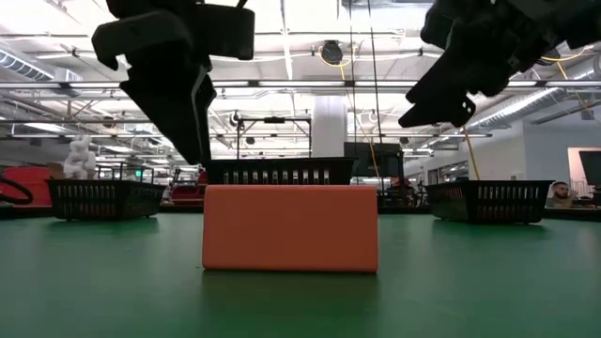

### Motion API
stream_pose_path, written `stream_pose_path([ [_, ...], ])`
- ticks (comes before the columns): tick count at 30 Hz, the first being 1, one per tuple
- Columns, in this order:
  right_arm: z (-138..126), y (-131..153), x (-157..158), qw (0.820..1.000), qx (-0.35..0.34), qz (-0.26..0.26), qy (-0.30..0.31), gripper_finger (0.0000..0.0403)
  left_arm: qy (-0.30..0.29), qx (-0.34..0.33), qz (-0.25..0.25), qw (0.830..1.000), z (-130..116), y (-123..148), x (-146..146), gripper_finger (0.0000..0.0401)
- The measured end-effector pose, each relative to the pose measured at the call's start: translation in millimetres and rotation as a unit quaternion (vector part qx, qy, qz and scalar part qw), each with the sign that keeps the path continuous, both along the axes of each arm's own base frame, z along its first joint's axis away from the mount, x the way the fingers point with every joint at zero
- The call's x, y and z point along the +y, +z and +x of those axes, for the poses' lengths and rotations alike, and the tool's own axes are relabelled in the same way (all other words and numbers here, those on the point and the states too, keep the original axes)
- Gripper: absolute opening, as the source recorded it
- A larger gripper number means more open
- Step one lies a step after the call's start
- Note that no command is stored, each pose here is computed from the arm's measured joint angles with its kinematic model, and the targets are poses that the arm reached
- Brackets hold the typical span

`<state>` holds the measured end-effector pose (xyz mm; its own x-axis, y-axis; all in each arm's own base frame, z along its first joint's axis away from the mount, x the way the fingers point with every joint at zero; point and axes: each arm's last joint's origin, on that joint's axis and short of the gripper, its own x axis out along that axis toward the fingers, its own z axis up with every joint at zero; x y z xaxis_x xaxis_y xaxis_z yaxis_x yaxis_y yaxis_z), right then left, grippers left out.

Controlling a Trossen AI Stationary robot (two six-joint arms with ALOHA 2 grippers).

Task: Sort & place blocks by color
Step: Adjust the black basket

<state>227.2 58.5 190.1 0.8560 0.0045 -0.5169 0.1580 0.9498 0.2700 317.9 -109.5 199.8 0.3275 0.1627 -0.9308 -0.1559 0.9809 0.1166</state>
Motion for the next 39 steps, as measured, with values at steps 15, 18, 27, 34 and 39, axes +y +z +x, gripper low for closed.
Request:
stream_pose_path([
  [15, 0.5, -20.1, -4.0, 1.0, -0.002, 0.003, 0.001, 0.0238, -0.012, -0.041, -0.032, 0.999, 3.7, -0.1, -18.5, 0.0278],
  [18, 1.0, -19.2, -3.6, 1.0, -0.006, 0.007, 0.005, 0.0238, -0.015, -0.045, -0.03, 0.998, 2.9, 0.1, -21.5, 0.0277],
  [27, 1.2, -18.9, -3.5, 1.0, -0.008, 0.008, 0.005, 0.0238, -0.033, 0.002, 0.039, 0.999, -7.5, -2.7, -16.7, 0.0275],
  [34, 1.4, -18.5, -3.4, 1.0, -0.009, 0.008, 0.005, 0.0238, -0.054, -0.006, 0.035, 0.998, 3.3, -18.9, -21.1, 0.0275],
  [39, 1.8, -18.0, -3.3, 1.0, -0.011, 0.009, 0.005, 0.0238, -0.059, 0.006, 0.04, 0.997, 6.1, -29.3, -22.2, 0.0275],
])
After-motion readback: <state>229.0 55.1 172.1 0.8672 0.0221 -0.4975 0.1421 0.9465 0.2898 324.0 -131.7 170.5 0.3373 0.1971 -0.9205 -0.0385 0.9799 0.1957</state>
